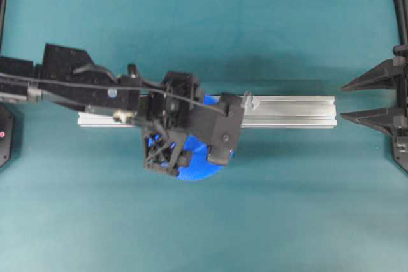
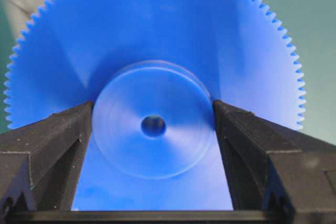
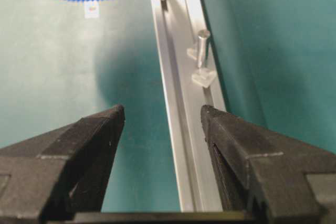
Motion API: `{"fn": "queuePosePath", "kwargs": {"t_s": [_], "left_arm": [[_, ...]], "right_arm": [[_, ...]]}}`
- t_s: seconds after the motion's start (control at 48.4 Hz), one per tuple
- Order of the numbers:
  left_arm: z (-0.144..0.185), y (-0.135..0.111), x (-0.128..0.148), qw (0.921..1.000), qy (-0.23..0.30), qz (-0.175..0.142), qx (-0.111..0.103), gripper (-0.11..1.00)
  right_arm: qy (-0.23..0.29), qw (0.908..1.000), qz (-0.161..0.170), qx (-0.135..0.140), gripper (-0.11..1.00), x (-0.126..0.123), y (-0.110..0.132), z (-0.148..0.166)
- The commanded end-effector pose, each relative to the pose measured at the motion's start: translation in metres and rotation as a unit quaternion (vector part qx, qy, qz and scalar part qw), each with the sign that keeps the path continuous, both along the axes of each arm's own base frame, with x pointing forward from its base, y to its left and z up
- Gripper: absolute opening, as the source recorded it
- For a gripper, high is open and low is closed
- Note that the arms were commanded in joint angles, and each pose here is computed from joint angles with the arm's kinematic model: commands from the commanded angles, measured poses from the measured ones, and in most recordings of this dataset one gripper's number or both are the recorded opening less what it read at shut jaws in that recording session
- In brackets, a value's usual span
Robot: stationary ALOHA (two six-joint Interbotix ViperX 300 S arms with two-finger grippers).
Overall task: Insert the large gear onto the shaft.
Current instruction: 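Lift the blue gear with the left gripper toward the left shaft, then align the gear's center hole with the left shaft tip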
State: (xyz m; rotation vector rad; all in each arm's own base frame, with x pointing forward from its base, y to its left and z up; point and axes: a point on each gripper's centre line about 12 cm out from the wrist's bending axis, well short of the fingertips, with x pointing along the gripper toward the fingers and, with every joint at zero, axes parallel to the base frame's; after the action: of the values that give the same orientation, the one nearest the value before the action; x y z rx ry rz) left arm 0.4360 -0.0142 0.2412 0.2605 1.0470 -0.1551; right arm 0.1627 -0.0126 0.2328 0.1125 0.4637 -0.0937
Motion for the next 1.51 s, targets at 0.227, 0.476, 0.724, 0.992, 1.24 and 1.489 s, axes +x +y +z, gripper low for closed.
{"fn": "queuePosePath", "kwargs": {"t_s": [0.227,0.476,0.724,0.992,1.24,1.489], "left_arm": [[0.043,0.023,0.019,0.9986,-0.042,-0.016,0.028,0.79],[0.036,0.036,0.038,0.9970,-0.052,-0.031,0.048,0.79],[0.029,0.048,0.056,0.9961,-0.060,-0.032,0.056,0.79],[0.018,0.061,0.075,0.9940,-0.088,-0.022,0.061,0.79],[0.002,0.065,0.086,0.9942,-0.085,-0.020,0.062,0.79],[-0.001,0.067,0.090,0.9944,-0.085,-0.017,0.061,0.79]], "right_arm": [[-0.009,0.9999,-0.001,0.003,0.69,-0.001,0.000,0.003],[-0.014,0.9999,-0.002,0.003,0.69,-0.001,0.000,0.004],[-0.014,0.9999,-0.003,0.003,0.69,-0.001,0.000,0.004],[-0.016,0.9999,-0.003,0.003,0.69,-0.002,0.000,0.005],[-0.025,0.9997,-0.004,0.002,0.69,-0.003,0.000,0.007],[-0.023,0.9997,-0.004,0.001,0.69,-0.004,0.000,0.006]]}}
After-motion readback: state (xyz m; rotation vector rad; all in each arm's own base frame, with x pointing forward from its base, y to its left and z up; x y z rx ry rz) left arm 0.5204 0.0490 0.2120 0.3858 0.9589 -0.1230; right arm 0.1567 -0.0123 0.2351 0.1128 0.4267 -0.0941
